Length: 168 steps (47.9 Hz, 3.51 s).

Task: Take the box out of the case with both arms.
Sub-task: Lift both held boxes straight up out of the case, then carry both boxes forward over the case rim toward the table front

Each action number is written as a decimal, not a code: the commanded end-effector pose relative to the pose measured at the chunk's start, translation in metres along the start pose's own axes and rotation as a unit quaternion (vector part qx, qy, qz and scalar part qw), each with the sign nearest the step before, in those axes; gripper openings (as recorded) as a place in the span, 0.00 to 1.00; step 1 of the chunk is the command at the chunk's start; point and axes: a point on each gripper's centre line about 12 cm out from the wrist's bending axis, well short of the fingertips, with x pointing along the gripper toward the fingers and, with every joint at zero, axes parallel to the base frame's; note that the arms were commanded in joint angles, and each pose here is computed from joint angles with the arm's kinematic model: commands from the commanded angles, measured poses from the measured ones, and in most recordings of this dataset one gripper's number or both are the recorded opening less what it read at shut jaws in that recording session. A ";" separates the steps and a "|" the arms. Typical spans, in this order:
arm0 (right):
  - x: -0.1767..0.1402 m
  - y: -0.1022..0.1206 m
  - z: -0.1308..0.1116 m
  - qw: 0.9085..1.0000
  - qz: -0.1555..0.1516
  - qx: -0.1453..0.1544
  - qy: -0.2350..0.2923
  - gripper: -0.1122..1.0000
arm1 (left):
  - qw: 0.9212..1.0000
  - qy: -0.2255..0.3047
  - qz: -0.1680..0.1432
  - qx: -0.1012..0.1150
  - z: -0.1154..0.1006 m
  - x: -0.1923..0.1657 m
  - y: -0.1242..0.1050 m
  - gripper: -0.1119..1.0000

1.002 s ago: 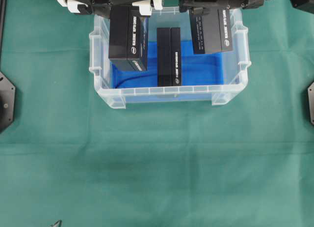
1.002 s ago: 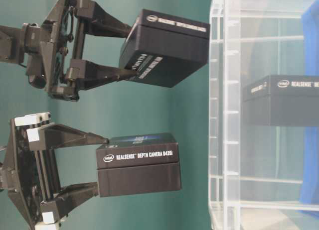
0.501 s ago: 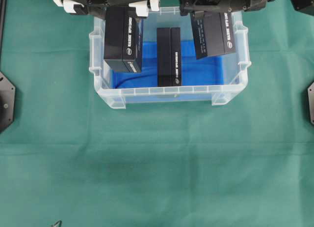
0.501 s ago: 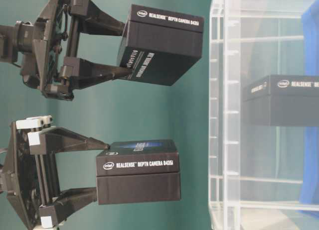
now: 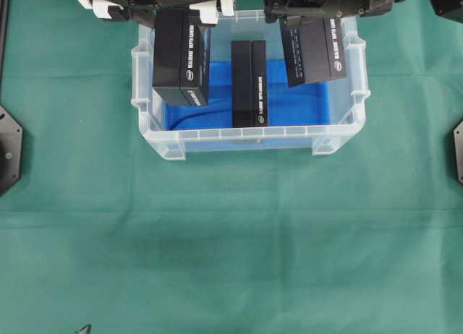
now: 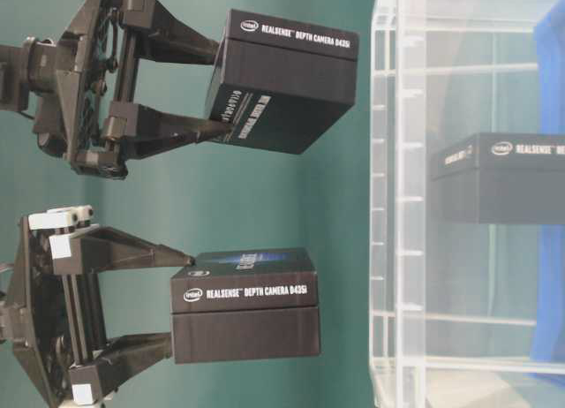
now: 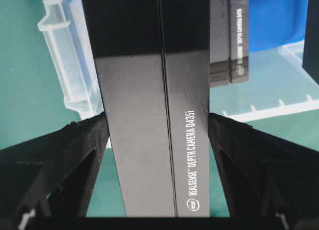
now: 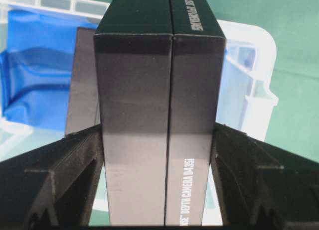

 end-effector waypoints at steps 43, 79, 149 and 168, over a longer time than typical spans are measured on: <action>-0.026 -0.005 0.004 0.999 0.033 0.006 -0.009 0.70 | 0.999 -0.013 -0.031 0.004 0.001 -0.025 0.006 0.68; -0.038 -0.004 -0.015 1.000 0.025 0.001 0.002 0.70 | 0.999 -0.009 -0.041 0.023 -0.018 -0.032 0.000 0.68; -0.091 -0.015 -0.205 0.998 0.026 0.011 0.053 0.70 | 0.998 0.048 -0.035 -0.005 -0.209 -0.042 -0.010 0.68; -0.094 -0.011 -0.208 0.998 0.024 0.007 0.053 0.70 | 0.998 0.049 -0.035 -0.007 -0.210 -0.042 -0.010 0.68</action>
